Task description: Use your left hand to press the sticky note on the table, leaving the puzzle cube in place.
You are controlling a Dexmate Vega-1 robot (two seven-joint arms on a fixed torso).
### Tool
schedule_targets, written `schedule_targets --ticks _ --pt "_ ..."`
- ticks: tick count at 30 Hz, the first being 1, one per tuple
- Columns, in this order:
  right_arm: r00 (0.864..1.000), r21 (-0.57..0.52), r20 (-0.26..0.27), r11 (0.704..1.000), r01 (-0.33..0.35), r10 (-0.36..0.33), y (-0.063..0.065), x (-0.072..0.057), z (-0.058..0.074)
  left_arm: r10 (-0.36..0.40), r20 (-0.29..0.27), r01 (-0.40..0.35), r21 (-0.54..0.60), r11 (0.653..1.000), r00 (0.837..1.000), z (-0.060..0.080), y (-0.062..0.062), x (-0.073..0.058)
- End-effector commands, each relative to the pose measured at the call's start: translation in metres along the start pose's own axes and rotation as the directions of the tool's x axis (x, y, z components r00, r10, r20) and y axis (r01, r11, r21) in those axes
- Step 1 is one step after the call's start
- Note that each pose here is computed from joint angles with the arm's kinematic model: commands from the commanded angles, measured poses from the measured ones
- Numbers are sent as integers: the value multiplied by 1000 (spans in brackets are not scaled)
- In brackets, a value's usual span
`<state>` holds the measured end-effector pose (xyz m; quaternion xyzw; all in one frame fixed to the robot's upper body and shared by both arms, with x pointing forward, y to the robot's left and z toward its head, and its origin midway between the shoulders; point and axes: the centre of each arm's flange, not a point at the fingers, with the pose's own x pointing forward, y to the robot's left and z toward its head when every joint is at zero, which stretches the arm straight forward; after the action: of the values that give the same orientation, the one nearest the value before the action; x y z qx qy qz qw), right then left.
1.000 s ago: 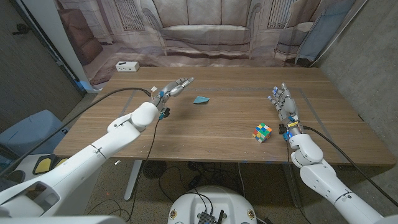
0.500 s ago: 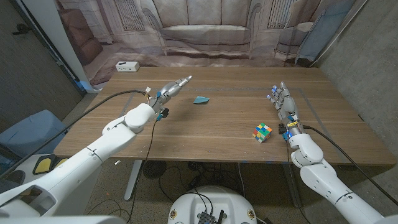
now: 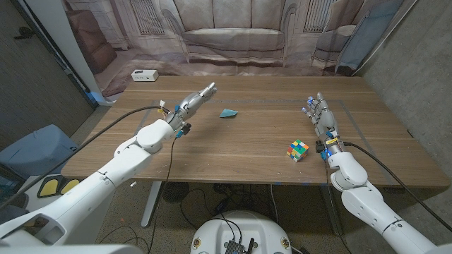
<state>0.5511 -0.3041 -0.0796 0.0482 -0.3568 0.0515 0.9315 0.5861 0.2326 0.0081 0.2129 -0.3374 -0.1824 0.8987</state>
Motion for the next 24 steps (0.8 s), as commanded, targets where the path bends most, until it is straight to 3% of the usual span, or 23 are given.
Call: schedule_targets --ticks 1,24 --pt "1000 -15 -3 1000 -14 14 5 -4 3 1 91 12 -148 989 996 -5 -1 -10" --pt "996 -46 -13 995 -91 91 10 -2 2 37 66 -15 -307 952 997 -31 2 -33"
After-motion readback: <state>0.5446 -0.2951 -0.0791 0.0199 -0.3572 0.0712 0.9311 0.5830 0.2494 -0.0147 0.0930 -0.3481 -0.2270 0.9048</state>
